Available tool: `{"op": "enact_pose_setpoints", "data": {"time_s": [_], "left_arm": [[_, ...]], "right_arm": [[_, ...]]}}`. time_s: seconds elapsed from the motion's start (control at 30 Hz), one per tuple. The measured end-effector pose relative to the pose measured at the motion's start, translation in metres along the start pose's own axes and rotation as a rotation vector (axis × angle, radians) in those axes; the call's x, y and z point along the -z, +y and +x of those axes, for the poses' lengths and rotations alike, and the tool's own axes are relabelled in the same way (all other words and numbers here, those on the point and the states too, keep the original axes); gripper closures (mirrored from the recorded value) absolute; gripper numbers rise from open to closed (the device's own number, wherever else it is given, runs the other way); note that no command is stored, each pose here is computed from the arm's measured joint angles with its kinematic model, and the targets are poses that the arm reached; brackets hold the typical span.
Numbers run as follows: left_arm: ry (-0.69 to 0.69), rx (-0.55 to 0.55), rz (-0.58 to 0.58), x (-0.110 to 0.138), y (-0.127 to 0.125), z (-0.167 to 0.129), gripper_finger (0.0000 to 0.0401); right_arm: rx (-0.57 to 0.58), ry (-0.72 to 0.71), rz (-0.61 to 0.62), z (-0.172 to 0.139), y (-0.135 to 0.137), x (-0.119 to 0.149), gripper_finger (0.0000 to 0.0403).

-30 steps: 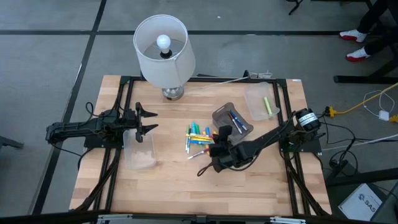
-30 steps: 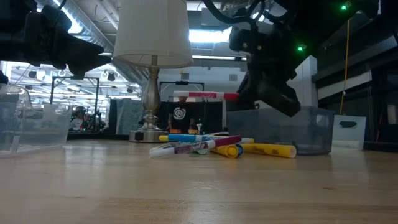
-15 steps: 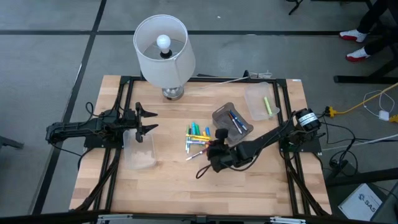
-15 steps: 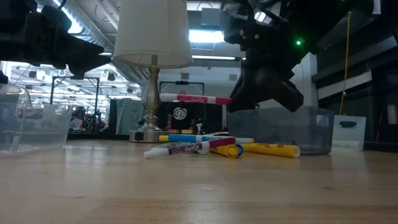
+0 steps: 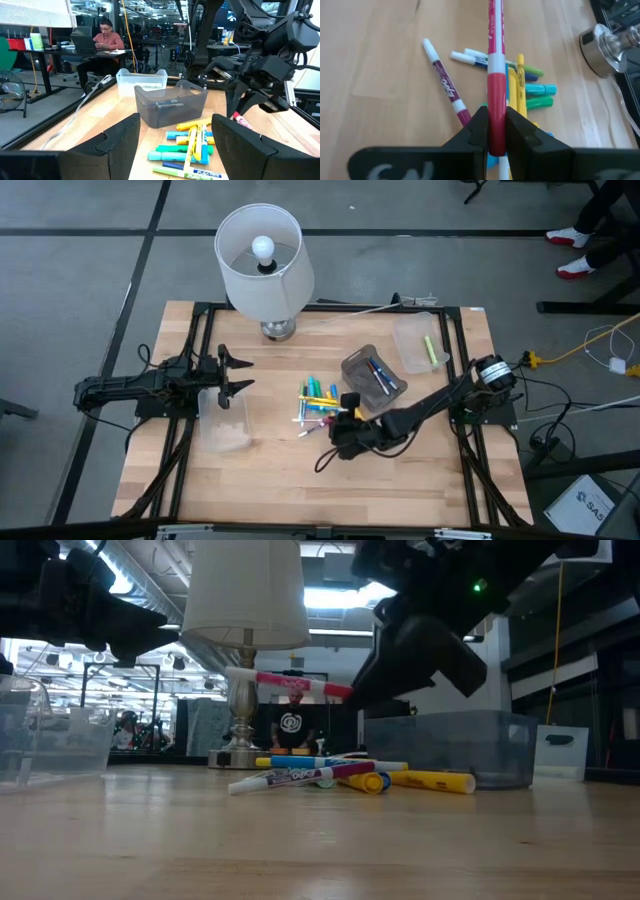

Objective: Pick & Place Markers
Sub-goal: Put the pink marker pen into the black bin

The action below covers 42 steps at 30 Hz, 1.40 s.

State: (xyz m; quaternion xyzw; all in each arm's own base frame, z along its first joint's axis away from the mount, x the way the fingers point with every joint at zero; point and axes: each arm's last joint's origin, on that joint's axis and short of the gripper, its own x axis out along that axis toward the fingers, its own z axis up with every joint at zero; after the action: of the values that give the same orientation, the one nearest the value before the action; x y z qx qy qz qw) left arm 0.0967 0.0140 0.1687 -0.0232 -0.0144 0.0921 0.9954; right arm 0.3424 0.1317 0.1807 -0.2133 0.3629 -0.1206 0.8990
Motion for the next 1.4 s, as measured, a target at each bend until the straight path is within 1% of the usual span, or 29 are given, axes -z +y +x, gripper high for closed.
{"op": "enact_pose_setpoints", "data": {"time_s": [0.3,0.4,0.7,0.8,0.9,1.0,1.13,1.3,1.4], "left_arm": [[0.0,0.0,0.0,0.0,0.0,0.0,0.0159],[0.0,0.0,0.0,0.0,0.0,0.0,0.0159],[0.0,0.0,0.0,0.0,0.0,0.0,0.0159],[0.0,0.0,0.0,0.0,0.0,0.0,0.0159],[0.0,0.0,-0.001,0.0,0.0,0.0,0.0159],[0.001,0.0,-0.001,0.0,0.0,0.0,0.0159],[0.0,0.0,-0.001,0.0,0.0,0.0,0.0159],[0.0,0.0,-0.001,0.0,0.0,0.0,0.0159],[0.001,0.0,0.0,0.0,0.0,0.0,0.0159]], "right_arm": [[-0.002,-0.109,0.03,-0.002,0.002,-0.012,0.036],[0.001,-0.125,0.015,-0.002,0.002,-0.014,0.036],[0.021,-0.153,0.042,-0.003,0.0,-0.018,0.0359],[0.099,-0.134,0.036,-0.002,-0.002,-0.016,0.0359],[0.209,-0.092,0.017,-0.003,-0.005,-0.012,0.0359],[0.303,-0.082,0.033,-0.005,-0.009,-0.011,0.0359],[0.383,-0.075,0.031,-0.006,-0.011,-0.01,0.0359],[0.514,-0.065,0.034,-0.012,-0.018,-0.011,0.0359],[0.538,-0.048,0.03,-0.017,-0.022,-0.009,0.0359]]}}
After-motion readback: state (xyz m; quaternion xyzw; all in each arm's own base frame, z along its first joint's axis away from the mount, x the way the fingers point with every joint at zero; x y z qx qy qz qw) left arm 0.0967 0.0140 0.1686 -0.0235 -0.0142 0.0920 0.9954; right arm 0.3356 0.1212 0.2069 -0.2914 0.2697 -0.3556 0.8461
